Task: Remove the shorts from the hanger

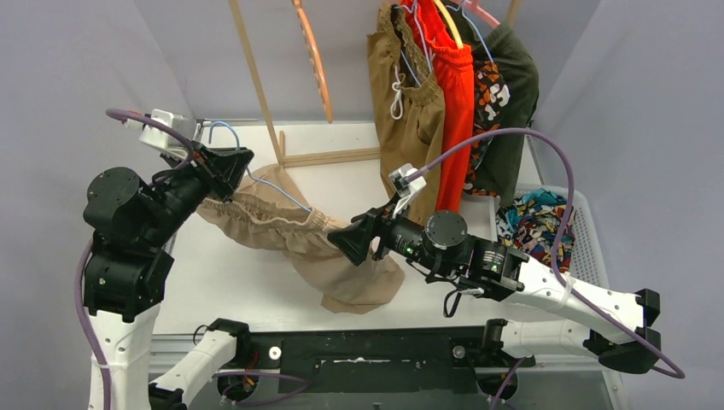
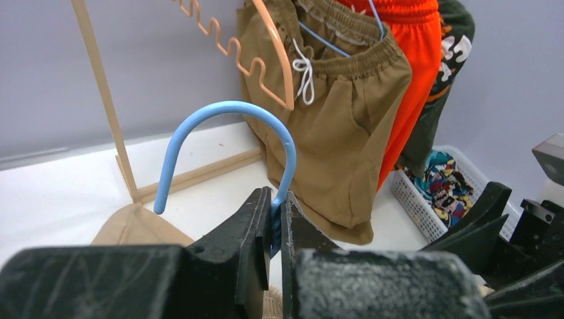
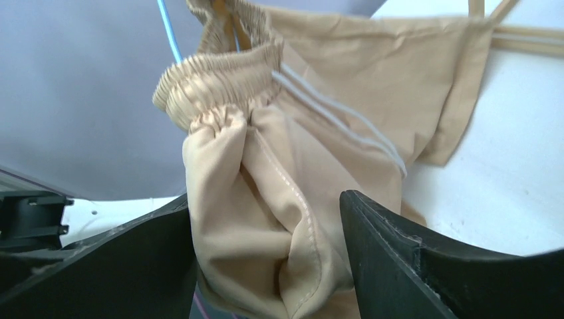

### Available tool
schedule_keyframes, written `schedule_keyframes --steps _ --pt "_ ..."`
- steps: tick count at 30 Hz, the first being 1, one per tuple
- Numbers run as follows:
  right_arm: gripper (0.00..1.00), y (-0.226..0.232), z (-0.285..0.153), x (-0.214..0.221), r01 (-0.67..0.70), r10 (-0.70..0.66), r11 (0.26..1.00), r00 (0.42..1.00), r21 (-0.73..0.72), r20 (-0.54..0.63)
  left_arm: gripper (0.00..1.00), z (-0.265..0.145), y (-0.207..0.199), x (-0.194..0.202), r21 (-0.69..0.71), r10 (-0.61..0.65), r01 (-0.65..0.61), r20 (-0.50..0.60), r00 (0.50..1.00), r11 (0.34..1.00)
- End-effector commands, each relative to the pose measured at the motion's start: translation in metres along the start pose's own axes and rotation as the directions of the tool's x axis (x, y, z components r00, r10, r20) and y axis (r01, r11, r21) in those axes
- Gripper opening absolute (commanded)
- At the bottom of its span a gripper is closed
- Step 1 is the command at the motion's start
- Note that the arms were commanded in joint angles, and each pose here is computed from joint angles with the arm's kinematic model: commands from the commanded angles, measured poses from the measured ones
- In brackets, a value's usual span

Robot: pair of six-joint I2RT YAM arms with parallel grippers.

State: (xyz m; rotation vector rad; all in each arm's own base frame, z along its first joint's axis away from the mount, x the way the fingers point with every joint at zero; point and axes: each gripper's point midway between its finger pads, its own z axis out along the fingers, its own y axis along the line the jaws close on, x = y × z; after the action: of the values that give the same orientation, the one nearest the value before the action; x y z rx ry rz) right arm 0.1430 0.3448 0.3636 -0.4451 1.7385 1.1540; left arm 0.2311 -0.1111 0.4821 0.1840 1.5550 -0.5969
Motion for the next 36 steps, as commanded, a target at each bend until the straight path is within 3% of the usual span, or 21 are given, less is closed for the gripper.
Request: schedule_keyframes --steps 1,5,8,10,13,17,24,28,31,36 --pt "0.72 -0.042 0.008 0.018 0.062 -0.05 0.975 0.997 0.214 -0.06 0.0 0.01 0.0 0.024 0.012 -0.07 0.071 -0.097 0.993 0.997" --pt "0.59 -0.098 0.007 0.037 0.058 -0.029 0.895 0.997 0.442 -0.071 0.0 0.016 -0.027 0.057 0.204 -0.108 0.143 -0.173 0.979 0.968" --pt "0.53 -0.153 -0.009 0.037 -0.016 0.049 0.802 0.998 0.597 -0.038 0.0 0.025 -0.009 0.106 0.145 -0.174 0.212 -0.238 0.956 0.966" --pt "0.56 -0.155 -0.014 0.038 -0.044 0.089 0.83 0.995 0.557 -0.055 0.0 0.026 0.012 0.135 0.049 -0.183 0.202 -0.263 0.947 0.978" --pt "0.69 -0.115 -0.008 0.038 -0.033 0.062 0.947 0.995 0.321 -0.082 0.0 0.025 0.045 0.172 -0.092 -0.178 0.158 -0.299 0.937 0.983" --pt "0.79 -0.077 -0.002 0.058 -0.032 0.042 0.996 0.991 0.079 -0.124 0.0 0.025 0.061 0.205 -0.139 -0.191 0.154 -0.314 0.93 0.978" --pt "0.8 -0.091 0.031 0.097 0.07 -0.017 0.972 0.973 0.225 -0.228 0.0 0.016 0.057 0.246 -0.073 -0.186 0.171 -0.343 0.921 0.982" --pt "0.73 -0.119 0.043 0.119 0.161 -0.026 0.911 0.941 0.38 -0.338 0.0 0.005 0.057 0.265 -0.066 -0.195 0.184 -0.332 0.923 0.981" --pt "0.66 -0.126 0.048 0.131 0.2 -0.018 0.886 0.917 0.419 -0.399 0.0 0.003 0.055 0.261 -0.065 -0.188 0.176 -0.312 0.931 0.982" --pt "0.64 -0.134 0.057 0.144 0.227 -0.023 0.873 0.904 0.432 -0.428 0.0 0.002 0.053 0.257 -0.054 -0.181 0.173 -0.302 0.936 0.984"
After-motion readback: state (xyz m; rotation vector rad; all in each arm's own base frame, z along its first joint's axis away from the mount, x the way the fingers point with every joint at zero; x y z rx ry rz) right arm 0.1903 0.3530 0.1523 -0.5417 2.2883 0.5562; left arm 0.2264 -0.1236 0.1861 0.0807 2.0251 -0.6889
